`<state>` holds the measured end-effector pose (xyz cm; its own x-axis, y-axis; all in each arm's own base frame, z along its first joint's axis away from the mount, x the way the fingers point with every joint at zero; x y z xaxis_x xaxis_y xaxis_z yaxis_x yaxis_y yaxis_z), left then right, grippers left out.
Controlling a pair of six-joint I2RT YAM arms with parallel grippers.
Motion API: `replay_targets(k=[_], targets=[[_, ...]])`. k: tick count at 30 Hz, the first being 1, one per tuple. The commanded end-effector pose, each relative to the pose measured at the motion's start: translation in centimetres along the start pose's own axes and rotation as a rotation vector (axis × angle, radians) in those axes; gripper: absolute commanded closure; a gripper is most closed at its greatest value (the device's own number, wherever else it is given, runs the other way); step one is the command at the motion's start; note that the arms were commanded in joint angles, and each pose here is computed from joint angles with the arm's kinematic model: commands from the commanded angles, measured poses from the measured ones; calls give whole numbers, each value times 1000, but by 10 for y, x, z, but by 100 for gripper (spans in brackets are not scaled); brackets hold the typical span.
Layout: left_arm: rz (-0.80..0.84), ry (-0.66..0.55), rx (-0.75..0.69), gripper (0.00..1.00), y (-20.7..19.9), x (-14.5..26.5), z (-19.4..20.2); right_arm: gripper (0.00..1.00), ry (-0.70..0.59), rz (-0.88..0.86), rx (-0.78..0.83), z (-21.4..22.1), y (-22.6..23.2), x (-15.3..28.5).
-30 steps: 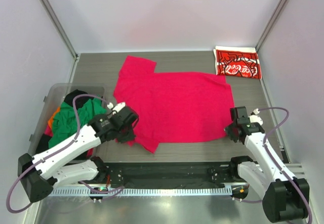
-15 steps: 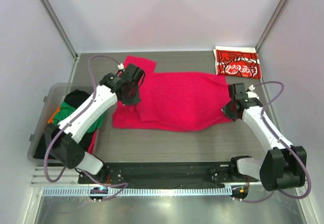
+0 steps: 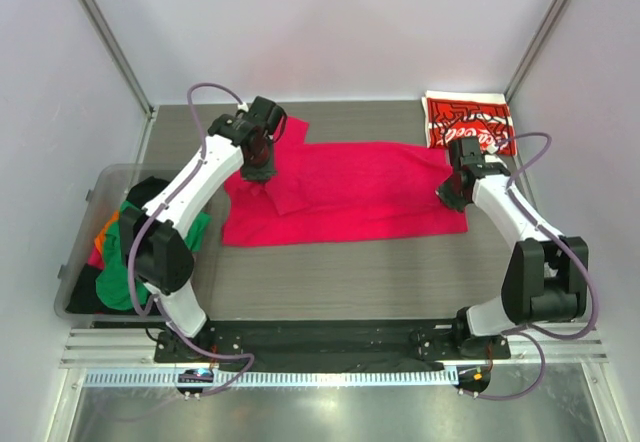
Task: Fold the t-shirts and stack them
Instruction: Fold the tshirt
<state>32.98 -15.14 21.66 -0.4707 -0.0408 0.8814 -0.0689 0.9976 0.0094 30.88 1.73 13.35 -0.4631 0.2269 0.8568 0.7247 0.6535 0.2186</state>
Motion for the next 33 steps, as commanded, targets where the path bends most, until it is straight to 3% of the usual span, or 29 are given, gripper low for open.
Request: replay_targets(k=[1,11,13,14,16,17,20,21,22,25,26,27,29,30,33], targets=[[-22,-8,-18,100,8,-1,-12,99,-56,-25,-2,-22,15,-2],[-48,48,0,100,9,-49,-37,98,-30,27,-12,-28,19,-32],[-56,70,9,97,9,-65,-47,77,-9,23,-1,-31,24,-41],[-75,101,23,88,17,-69,-48,39,9,4,24,-31,30,-44],[-73,112,64,67,20,-70,-61,7,50,-16,49,-48,32,-55],[-72,124,80,49,23,-66,-62,1,62,-14,59,-51,32,-56],[-51,24,131,24,31,-37,-72,0,52,31,69,-62,15,-45],[-55,49,134,23,33,-40,-59,0,65,54,64,-55,3,-46],[-32,6,162,22,36,-20,-59,0,39,43,45,-58,-3,-35],[-8,53,195,22,39,-23,-25,0,70,63,36,-33,-25,-32],[27,9,237,22,39,-11,-23,0,67,40,23,-28,-28,-25],[19,73,241,23,42,-23,5,0,94,58,25,-12,-41,-29],[69,6,309,23,42,-13,12,2,96,62,19,-2,-51,-28],[62,53,318,23,46,-26,38,3,85,59,13,0,-56,-25],[106,21,384,23,47,-31,60,9,120,84,0,16,-76,-34]])
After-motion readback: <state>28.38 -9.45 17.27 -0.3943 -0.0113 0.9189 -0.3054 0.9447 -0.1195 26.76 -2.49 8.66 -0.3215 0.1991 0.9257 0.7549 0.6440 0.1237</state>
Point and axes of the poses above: each gripper's point midway between its finger pads, its own x axis back along the fingers, its own y axis along the line the jaws close on, z = x × y, the point moved 4 cm from there along x, back along the fingers, and after that the axes turned 1 degree about x, right-handed, at the moved point
